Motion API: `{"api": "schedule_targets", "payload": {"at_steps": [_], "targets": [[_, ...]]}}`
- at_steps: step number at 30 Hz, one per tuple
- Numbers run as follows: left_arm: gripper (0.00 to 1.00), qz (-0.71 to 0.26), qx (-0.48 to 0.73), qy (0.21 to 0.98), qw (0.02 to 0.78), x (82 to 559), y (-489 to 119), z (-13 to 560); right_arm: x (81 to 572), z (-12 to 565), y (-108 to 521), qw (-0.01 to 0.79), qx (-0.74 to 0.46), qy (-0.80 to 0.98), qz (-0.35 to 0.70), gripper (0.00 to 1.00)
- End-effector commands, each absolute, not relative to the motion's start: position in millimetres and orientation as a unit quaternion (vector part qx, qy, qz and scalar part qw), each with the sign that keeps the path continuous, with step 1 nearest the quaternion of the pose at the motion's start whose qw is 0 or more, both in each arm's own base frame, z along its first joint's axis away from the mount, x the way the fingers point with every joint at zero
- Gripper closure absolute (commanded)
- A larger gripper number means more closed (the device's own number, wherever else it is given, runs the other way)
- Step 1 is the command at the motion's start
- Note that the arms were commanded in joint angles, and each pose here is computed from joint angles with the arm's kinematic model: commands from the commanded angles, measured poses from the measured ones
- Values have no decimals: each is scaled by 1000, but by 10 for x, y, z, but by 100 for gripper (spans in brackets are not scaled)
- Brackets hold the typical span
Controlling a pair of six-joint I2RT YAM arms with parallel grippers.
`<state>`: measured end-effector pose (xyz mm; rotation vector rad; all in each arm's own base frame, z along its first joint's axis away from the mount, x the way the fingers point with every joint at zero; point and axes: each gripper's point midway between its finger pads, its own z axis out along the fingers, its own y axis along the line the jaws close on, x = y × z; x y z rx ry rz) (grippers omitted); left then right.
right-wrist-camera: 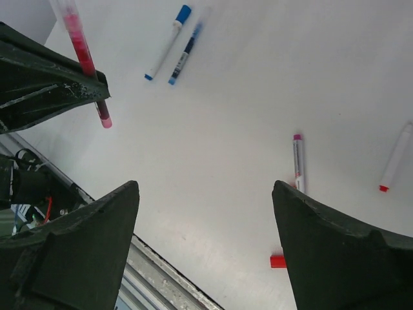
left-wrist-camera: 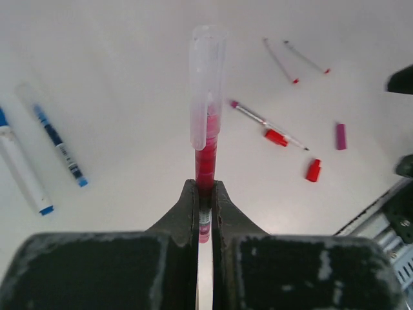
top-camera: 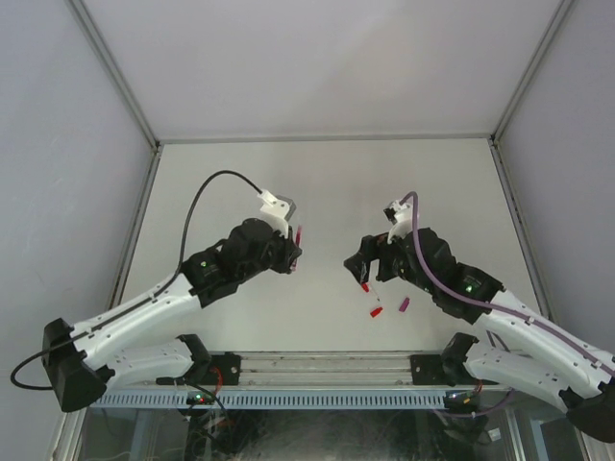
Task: Insert the pens into the pen caps
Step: Place the pen at the center of the board.
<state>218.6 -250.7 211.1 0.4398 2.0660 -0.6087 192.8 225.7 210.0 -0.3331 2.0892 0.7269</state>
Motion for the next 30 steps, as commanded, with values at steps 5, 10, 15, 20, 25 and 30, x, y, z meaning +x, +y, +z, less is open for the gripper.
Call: {"api": "schedule_targets", "payload": {"at_steps": [5, 10, 15, 20, 25, 30], "targets": [[100, -200, 68, 870, 446, 2702, -2405, 2040, 1939, 2143, 2064, 458, -108, 834, 290, 13], [100, -158, 38, 902, 400, 2939, -2309, 1731, 1912, 2024, 1992, 442, -99, 849, 272, 0], [100, -108, 37, 929, 353, 3134, -2254, 1449, 1930, 1842, 1928, 417, -59, 873, 247, 0], [100, -70, 36, 946, 316, 3281, -2212, 1249, 1930, 1741, 1878, 404, -40, 885, 229, 0], [100, -60, 31, 954, 290, 3390, -2204, 1060, 1927, 1749, 1816, 410, -33, 885, 219, 0], [100, -53, 15, 961, 271, 3470, -2180, 909, 1928, 1817, 1782, 421, -26, 878, 224, 0]]}}
